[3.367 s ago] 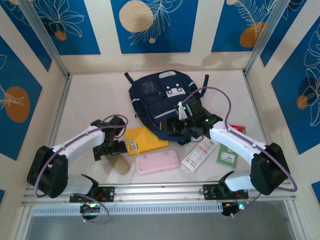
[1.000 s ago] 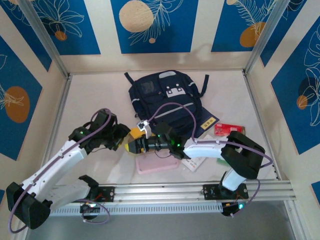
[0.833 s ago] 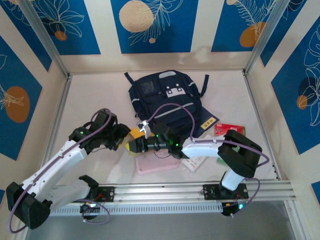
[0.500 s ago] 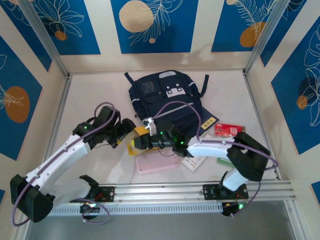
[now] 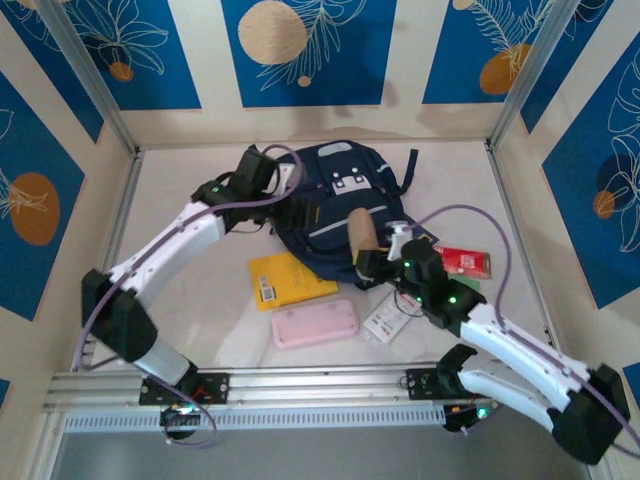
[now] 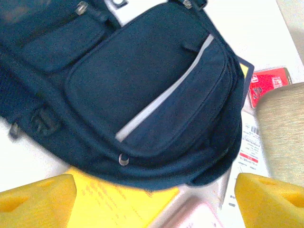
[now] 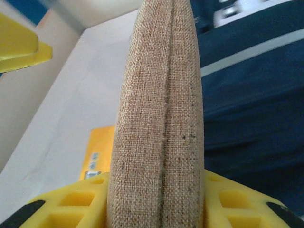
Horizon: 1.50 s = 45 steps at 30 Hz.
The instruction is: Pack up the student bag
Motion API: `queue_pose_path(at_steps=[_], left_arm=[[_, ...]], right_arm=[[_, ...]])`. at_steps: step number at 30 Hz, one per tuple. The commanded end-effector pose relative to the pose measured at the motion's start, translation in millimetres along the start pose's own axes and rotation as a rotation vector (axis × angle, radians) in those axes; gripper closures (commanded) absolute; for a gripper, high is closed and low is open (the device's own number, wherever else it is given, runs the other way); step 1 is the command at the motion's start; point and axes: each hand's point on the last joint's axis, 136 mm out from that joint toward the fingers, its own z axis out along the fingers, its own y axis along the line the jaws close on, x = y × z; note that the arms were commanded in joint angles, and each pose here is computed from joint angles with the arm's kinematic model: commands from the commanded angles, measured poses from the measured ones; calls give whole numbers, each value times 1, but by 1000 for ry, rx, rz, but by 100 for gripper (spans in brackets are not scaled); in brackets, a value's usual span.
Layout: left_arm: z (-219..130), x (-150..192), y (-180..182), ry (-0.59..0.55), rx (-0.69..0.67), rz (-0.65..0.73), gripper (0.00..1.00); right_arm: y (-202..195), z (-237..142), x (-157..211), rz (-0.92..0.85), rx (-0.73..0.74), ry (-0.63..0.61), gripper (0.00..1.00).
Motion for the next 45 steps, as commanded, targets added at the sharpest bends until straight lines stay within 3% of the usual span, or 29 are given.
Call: queue_pose_path(at_steps=[1,6,10,33,36,40,45], left_arm=[[25,-10,-26,49,53,259,18],[73,-7,-49,140,-13,483,12],[106,-4,-53,194,-43,583,0],[200,29,-28,332,-134,608,3],[206,27,-22,323,-164,601,14],[203,16,-24,279,-171,584,50],[185,-13,-30,190,-176,564,89]], right_arm=[[-37,-20,-9,19,133,-54,69],[-61,-38,-22,74,193,-108,68],[-71,-47,-31,120,207,-139,68],[-90,-49,-35,250,189,-156,65],[-89,-47,-34,255,179,-148,65],[-90,-45,-30,264,175,-135,66],[-90,-41,-26,281,166,-126,66]])
